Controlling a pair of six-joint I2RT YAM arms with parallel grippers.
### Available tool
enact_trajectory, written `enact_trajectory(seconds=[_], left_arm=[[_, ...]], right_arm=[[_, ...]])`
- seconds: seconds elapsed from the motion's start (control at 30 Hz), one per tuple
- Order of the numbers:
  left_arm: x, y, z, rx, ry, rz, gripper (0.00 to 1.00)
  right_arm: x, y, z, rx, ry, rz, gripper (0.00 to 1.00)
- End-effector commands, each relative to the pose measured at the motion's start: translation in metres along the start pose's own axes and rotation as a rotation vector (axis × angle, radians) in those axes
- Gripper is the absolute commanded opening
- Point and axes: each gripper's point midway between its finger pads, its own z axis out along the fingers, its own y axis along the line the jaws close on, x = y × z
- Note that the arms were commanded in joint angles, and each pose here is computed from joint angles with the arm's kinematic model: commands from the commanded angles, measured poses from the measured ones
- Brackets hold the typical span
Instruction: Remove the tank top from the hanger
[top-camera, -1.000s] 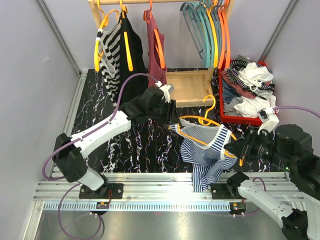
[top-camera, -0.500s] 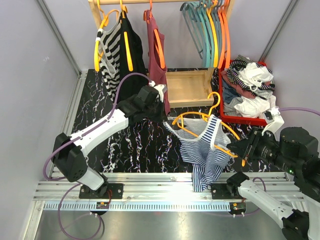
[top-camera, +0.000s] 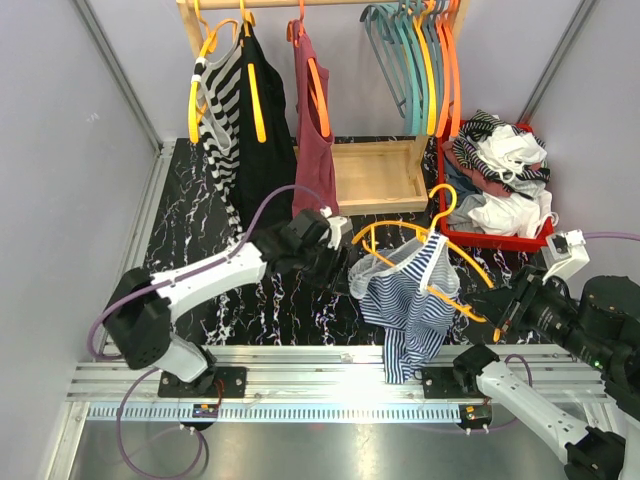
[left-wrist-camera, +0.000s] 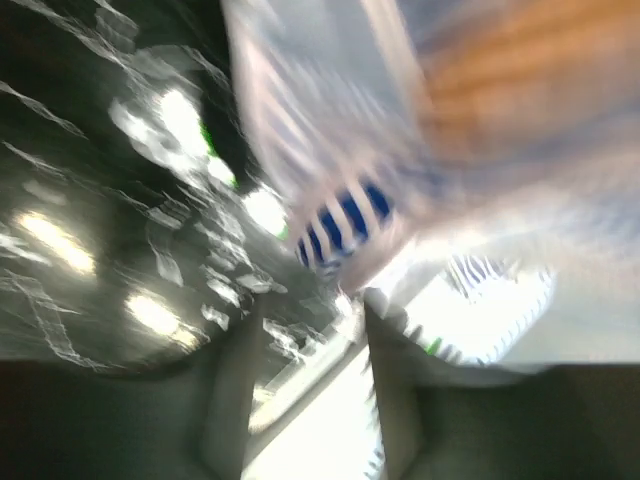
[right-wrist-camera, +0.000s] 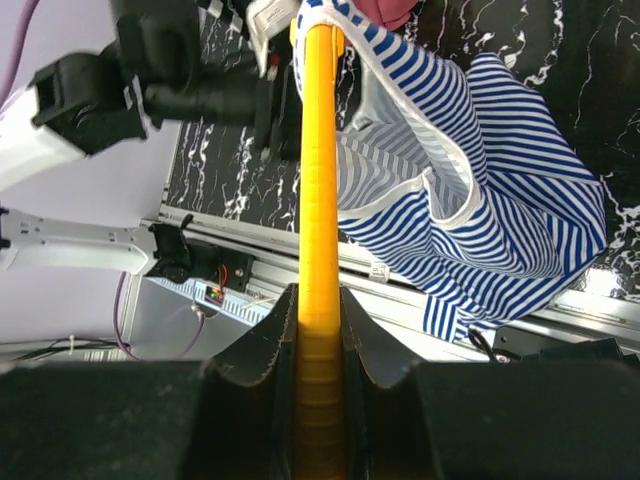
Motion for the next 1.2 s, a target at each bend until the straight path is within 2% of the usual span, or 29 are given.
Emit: enact_trajectory(seconds=[0.0,0.03,0.07,0.17,0.23,0.33,0.37,0.47,0.57,0.6,0.67,0.7,0.73,0.87,1.0,1.17], left_arm=[[-0.01,-0.035,-0.038,0.147,-0.111,0.024,0.64],[-0.008,-0.038,-0.051,0.153,-0.129,0.027,0.78],[-0.006,-0.038,-0.057,0.15,-0.134,0.029,0.99],[0.001,-0.038,-0.083,0.134,-0.164,0.042,0.99],[0.004,-0.039,-0.104,0.127,-0.197,0.049,0.99],[0.008,-0.038,-0.132,0.11,-0.253,0.063,0.99],[0.012,-0.038,-0.139,0.112,-0.257,0.066,0.99],[0.03,-0.024,-0.164,0.078,-0.252,0.088,0.99],[0.055,-0.001,-0.186,0.023,-0.249,0.08,0.99],[0.062,0.001,-0.197,0.02,-0.278,0.088,0.99],[0.078,0.008,-0.201,0.017,-0.264,0.084,0.99],[0.086,0.005,-0.205,0.04,-0.272,0.092,0.99],[0.098,-0.01,-0.206,0.135,-0.251,0.107,0.99],[0.118,-0.061,-0.217,0.472,-0.215,0.156,0.99],[0.135,-0.076,-0.224,0.603,-0.188,0.203,0.99],[0.141,-0.093,-0.24,0.725,-0.198,0.274,0.96]], right_arm=[[-0.021,0.005,0.001,-0.004,-0.095,0.024,0.0],[-0.023,-0.001,0.0,0.027,-0.111,0.03,0.0],[-0.024,-0.003,0.001,0.043,-0.111,0.034,0.0],[-0.025,-0.013,0.001,0.1,-0.119,0.043,0.0],[-0.019,-0.014,0.008,0.109,-0.08,0.033,0.0],[0.003,-0.003,0.023,0.054,0.086,-0.015,0.0],[0.014,0.007,0.029,0.008,0.175,-0.021,0.0],[0.029,0.027,0.035,-0.09,0.312,-0.045,0.0],[0.046,0.065,0.024,-0.319,0.482,-0.037,0.0],[0.048,0.072,0.022,-0.363,0.505,-0.043,0.0],[0.047,0.084,0.019,-0.44,0.523,-0.048,0.0],[0.049,0.095,0.011,-0.512,0.553,-0.044,0.0],[0.047,0.106,0.006,-0.59,0.563,-0.042,0.0],[0.039,0.125,0.002,-0.726,0.552,-0.064,0.0],[0.032,0.139,0.002,-0.819,0.547,-0.06,0.0],[0.034,0.137,0.013,-0.808,0.584,-0.047,0.0]])
